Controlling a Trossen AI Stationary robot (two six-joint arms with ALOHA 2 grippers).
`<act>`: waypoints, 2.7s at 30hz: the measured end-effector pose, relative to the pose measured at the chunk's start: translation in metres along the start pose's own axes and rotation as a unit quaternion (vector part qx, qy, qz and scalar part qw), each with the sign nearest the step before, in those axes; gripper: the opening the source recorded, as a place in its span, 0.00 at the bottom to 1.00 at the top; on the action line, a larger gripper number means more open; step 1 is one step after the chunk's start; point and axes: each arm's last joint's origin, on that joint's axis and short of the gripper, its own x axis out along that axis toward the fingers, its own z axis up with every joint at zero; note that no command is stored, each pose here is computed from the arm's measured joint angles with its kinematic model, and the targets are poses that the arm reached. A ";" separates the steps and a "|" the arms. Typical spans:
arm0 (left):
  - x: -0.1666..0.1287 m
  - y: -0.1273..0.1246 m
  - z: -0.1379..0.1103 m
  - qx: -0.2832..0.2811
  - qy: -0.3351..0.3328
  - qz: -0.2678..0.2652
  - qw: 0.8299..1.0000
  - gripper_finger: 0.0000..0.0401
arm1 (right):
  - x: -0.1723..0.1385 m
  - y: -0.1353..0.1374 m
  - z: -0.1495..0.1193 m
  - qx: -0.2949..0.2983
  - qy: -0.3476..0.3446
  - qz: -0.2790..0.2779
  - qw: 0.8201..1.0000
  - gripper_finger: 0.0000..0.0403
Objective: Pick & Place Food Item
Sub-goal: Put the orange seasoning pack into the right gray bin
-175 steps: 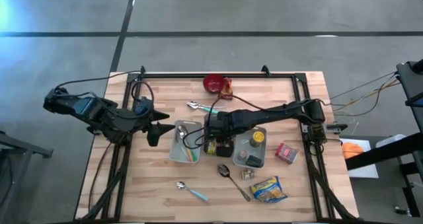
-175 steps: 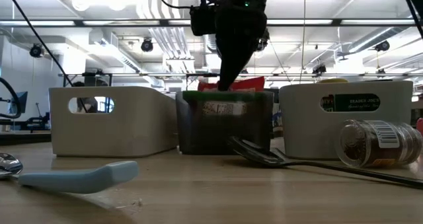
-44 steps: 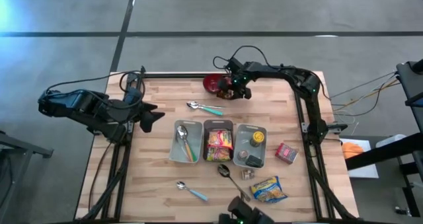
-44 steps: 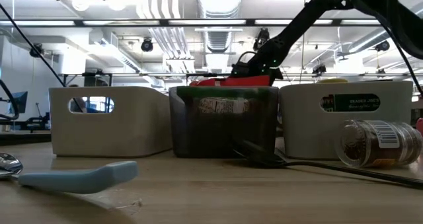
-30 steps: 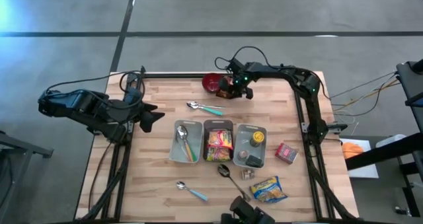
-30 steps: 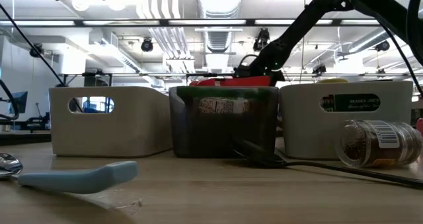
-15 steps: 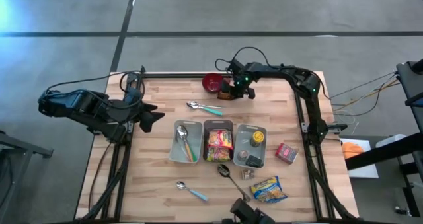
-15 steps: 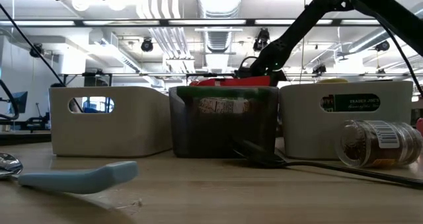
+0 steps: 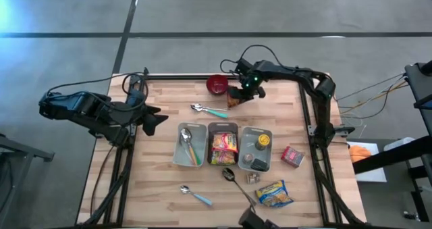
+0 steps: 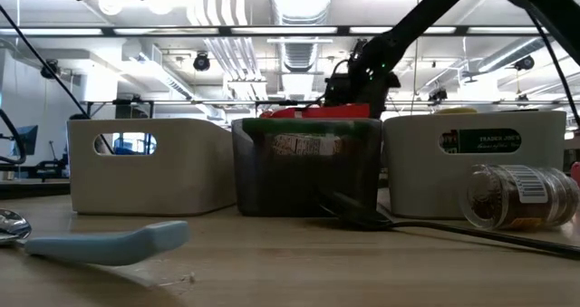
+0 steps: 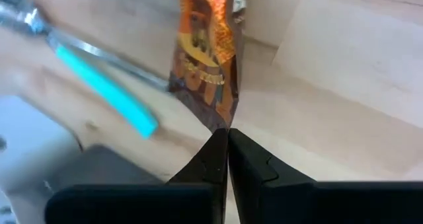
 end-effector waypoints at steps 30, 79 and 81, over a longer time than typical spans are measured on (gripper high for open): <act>0.000 0.000 0.000 0.032 0.000 0.000 0.999 0.72 | -0.065 0.027 -0.051 -0.218 -0.019 0.032 0.975 0.03; 0.054 -0.023 0.001 0.162 0.013 0.062 0.985 0.72 | -0.023 0.021 -0.057 -0.032 0.015 -0.071 0.997 0.71; 0.055 -0.023 0.001 0.163 0.013 0.063 0.985 0.72 | -0.015 0.016 -0.058 -0.013 0.018 -0.084 0.996 0.73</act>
